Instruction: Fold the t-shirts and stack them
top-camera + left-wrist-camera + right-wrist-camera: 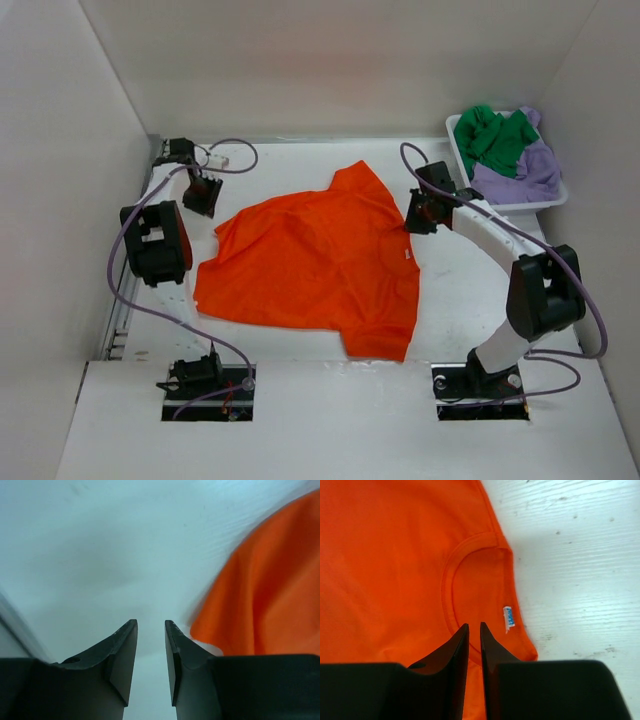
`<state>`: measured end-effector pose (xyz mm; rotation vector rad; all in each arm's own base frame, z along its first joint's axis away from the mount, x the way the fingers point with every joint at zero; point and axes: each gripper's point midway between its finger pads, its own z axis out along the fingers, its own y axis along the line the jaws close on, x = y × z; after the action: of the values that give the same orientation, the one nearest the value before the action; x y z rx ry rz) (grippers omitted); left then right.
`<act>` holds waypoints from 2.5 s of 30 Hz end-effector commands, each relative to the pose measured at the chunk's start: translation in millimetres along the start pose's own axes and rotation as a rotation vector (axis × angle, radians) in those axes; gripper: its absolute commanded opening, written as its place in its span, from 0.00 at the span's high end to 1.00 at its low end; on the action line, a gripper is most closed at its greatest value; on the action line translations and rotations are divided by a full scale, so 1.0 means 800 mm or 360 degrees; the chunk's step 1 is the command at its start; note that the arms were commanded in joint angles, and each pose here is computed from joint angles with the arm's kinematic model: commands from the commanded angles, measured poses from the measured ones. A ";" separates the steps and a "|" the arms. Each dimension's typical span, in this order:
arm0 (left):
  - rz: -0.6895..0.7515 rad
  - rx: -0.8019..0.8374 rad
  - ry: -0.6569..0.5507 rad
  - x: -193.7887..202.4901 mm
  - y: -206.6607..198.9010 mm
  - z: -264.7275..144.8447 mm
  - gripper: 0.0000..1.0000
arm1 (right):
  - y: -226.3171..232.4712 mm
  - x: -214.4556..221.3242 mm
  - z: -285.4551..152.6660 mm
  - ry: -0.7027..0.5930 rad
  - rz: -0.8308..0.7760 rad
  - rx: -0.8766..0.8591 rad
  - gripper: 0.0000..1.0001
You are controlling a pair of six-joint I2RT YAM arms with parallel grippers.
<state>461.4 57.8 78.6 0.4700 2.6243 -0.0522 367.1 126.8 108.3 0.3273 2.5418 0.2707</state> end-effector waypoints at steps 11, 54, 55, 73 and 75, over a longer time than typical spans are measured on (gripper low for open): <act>0.0282 0.0133 0.0171 0.064 -0.090 0.001 0.70 | 0.015 0.030 0.012 0.0071 -0.0090 -0.0002 0.80; 0.0349 -0.0194 0.0016 0.028 -0.082 0.004 0.65 | 0.011 0.060 0.025 0.0096 -0.0087 -0.0038 0.79; 0.0339 -0.0163 0.0024 0.028 -0.087 0.005 0.65 | 0.011 0.060 0.025 0.0096 -0.0087 -0.0038 0.79; 0.0205 -0.0057 0.0175 0.055 -0.086 0.015 0.96 | -0.004 0.072 0.041 0.0138 -0.0051 0.0033 0.80; 0.0214 -0.0074 0.0132 0.043 -0.083 0.007 0.97 | -0.008 0.072 0.047 0.0146 -0.0044 0.0062 0.74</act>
<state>390.6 5.2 22.6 0.6727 2.7509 0.0472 326.4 141.0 45.4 0.2714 2.6817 0.2316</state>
